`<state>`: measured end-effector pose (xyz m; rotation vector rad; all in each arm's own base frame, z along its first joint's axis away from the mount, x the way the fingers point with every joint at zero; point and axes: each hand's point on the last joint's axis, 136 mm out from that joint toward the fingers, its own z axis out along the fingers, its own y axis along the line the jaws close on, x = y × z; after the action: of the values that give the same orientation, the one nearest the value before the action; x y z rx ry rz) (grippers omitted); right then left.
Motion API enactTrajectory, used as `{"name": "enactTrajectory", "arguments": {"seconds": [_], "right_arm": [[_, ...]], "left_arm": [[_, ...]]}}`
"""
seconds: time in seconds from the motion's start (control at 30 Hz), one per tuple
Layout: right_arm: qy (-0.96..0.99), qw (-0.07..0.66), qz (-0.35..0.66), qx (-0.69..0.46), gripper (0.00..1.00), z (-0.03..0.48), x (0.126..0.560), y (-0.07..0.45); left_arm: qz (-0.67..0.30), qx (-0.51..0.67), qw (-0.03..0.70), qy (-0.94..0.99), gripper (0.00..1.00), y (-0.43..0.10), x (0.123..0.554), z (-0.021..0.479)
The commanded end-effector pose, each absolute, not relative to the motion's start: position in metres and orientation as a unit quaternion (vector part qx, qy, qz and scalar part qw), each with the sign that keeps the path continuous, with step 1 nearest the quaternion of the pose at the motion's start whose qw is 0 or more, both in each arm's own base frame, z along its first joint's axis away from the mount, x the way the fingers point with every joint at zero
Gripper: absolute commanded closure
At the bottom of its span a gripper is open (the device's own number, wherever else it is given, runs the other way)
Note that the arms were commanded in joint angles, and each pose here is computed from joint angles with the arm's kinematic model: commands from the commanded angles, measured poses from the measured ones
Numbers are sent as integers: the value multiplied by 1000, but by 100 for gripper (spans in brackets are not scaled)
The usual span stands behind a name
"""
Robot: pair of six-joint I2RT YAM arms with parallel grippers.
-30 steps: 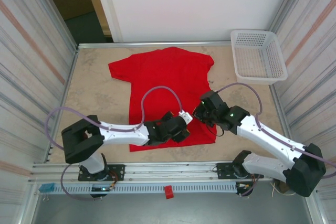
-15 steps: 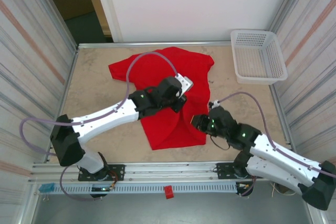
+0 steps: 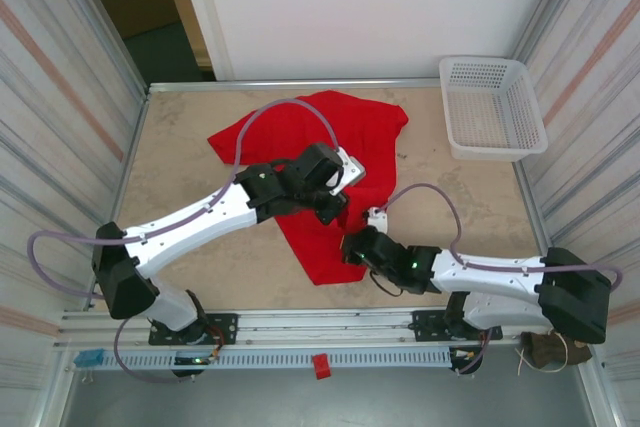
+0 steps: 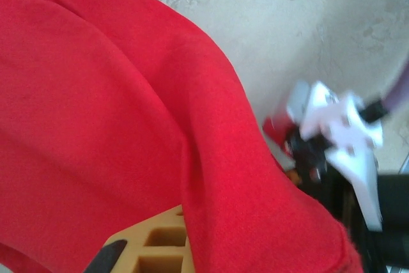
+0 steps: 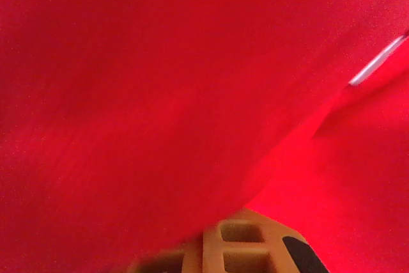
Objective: Fold the inside-out t-shirt
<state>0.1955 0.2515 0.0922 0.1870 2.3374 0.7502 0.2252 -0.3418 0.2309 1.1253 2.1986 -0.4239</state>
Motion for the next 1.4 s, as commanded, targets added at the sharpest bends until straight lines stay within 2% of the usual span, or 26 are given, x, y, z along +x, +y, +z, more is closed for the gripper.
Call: {"name": "enactTrajectory", "arguments": {"seconds": [0.0, 0.2, 0.33, 0.6, 0.87, 1.0, 1.17, 1.37], "right_arm": [[872, 386, 278, 115, 100, 115, 229, 234], [871, 387, 279, 121, 100, 128, 255, 223], [862, 392, 306, 102, 100, 146, 231, 228], [814, 439, 374, 73, 100, 214, 180, 229], [797, 437, 415, 37, 100, 239, 171, 270], [802, 446, 392, 56, 100, 226, 191, 282], [819, 434, 353, 125, 100, 177, 237, 271], [837, 412, 328, 148, 100, 144, 291, 269]], "left_arm": [[-192, 456, 324, 806, 100, -338, 207, 263], [-254, 471, 307, 787, 100, -345, 183, 277], [-260, 464, 307, 789, 100, -347, 183, 281], [-241, 452, 302, 804, 100, -345, 195, 278], [-240, 433, 295, 817, 100, -342, 204, 273], [-239, 431, 288, 821, 100, -342, 204, 267], [-244, 419, 286, 827, 100, -342, 211, 265], [-275, 390, 288, 830, 100, -343, 230, 268]]}}
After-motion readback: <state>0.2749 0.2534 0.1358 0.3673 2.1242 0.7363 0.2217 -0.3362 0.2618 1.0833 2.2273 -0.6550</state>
